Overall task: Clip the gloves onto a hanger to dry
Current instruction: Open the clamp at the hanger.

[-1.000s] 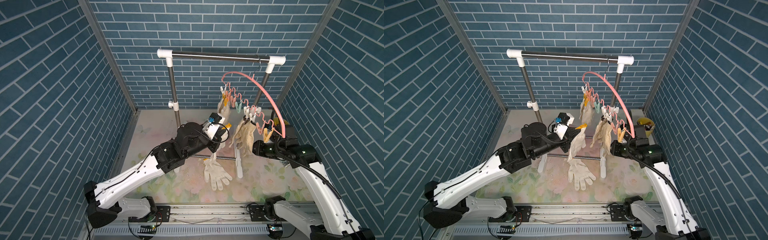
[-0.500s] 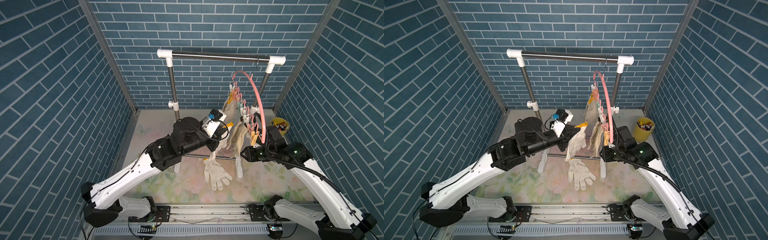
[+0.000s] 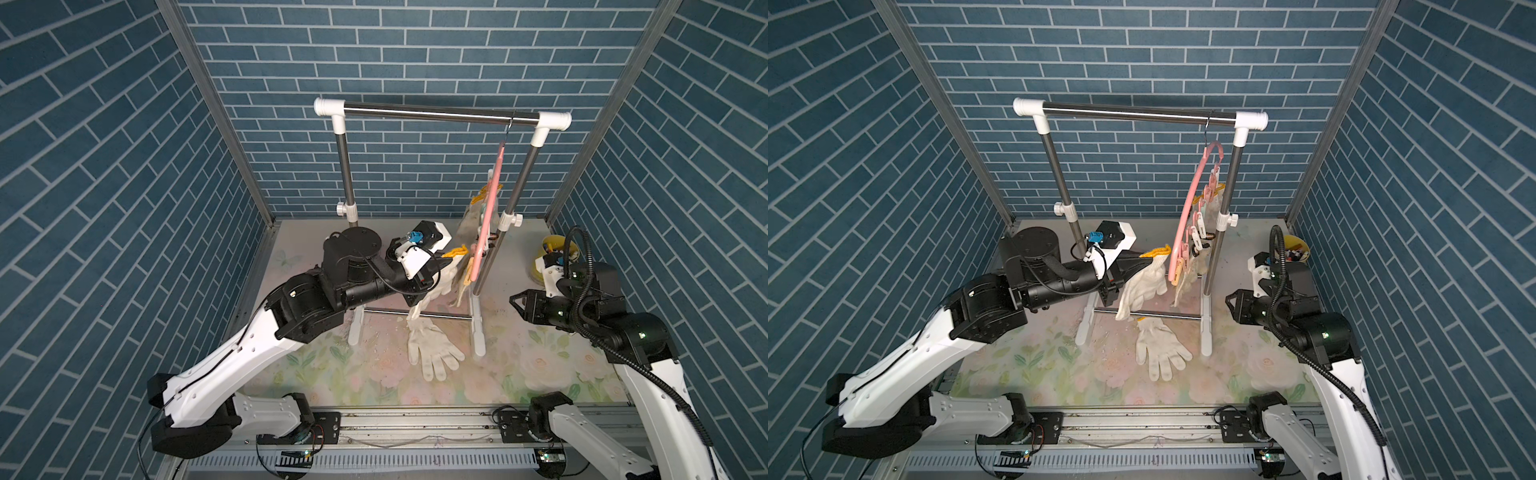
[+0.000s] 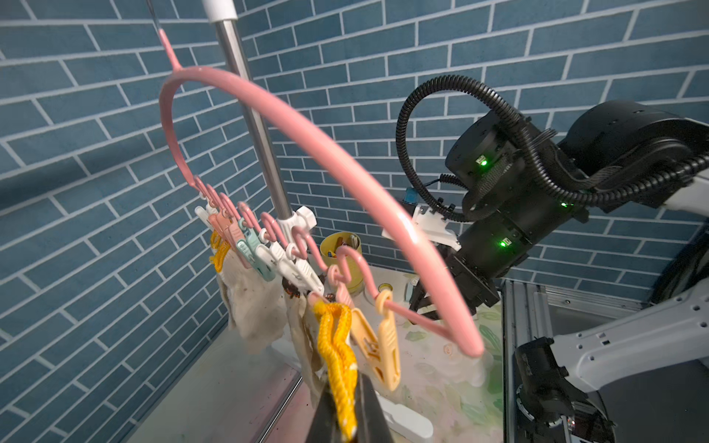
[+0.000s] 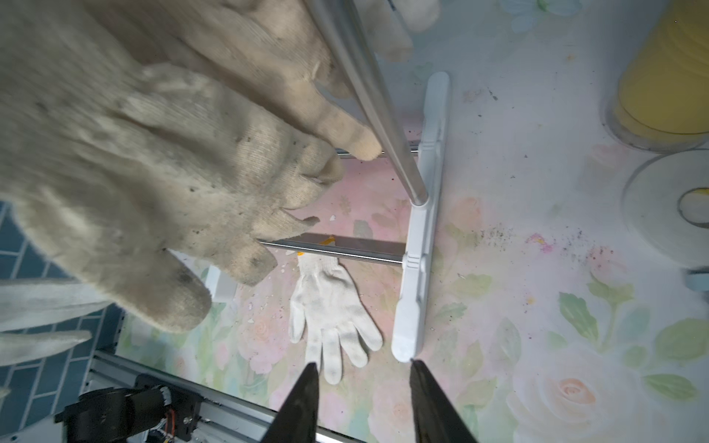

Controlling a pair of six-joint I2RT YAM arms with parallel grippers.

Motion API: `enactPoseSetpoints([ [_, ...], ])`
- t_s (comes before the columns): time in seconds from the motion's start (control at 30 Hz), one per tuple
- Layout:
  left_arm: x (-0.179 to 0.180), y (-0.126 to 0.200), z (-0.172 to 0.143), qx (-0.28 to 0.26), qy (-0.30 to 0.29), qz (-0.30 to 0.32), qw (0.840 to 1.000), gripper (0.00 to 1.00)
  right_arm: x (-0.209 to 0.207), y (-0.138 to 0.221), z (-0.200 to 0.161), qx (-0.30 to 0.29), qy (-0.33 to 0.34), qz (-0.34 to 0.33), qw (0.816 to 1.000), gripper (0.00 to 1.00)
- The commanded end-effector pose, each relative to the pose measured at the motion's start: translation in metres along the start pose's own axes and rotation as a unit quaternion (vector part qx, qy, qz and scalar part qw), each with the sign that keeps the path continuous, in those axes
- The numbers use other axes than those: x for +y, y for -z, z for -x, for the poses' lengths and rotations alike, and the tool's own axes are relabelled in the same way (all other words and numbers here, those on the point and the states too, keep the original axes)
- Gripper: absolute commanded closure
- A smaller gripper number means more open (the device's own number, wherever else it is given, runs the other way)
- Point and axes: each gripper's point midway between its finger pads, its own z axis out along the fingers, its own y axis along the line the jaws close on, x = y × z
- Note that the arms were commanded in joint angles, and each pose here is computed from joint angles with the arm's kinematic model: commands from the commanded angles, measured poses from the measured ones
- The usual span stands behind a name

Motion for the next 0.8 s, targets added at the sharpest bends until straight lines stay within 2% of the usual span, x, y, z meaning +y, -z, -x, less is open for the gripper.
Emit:
enactPoseSetpoints([
  [0.0,-0.003,0.008,0.0,0.013,-0.019,-0.028,0.999,1.0,0.044,0.021,0.026,-0.052,0.037,0.109,0.992,0.6],
  [0.13,0.017,0.005,-0.016,0.028,0.002,-0.009,1.0,1.0,0.078,0.033,0.051,-0.091,0.055,0.196,0.975,0.6],
  [0.27,0.039,0.001,-0.031,0.039,0.024,0.009,0.999,1.0,0.096,0.042,0.068,-0.118,0.069,0.236,0.962,0.6],
  [0.5,0.058,-0.001,-0.037,0.034,0.029,0.034,0.998,1.0,0.109,0.053,0.093,-0.16,0.071,0.257,0.95,0.61],
  [0.77,0.056,-0.012,-0.028,0.025,0.035,0.011,0.999,1.0,0.142,0.035,0.099,-0.143,0.111,0.27,0.946,0.61],
])
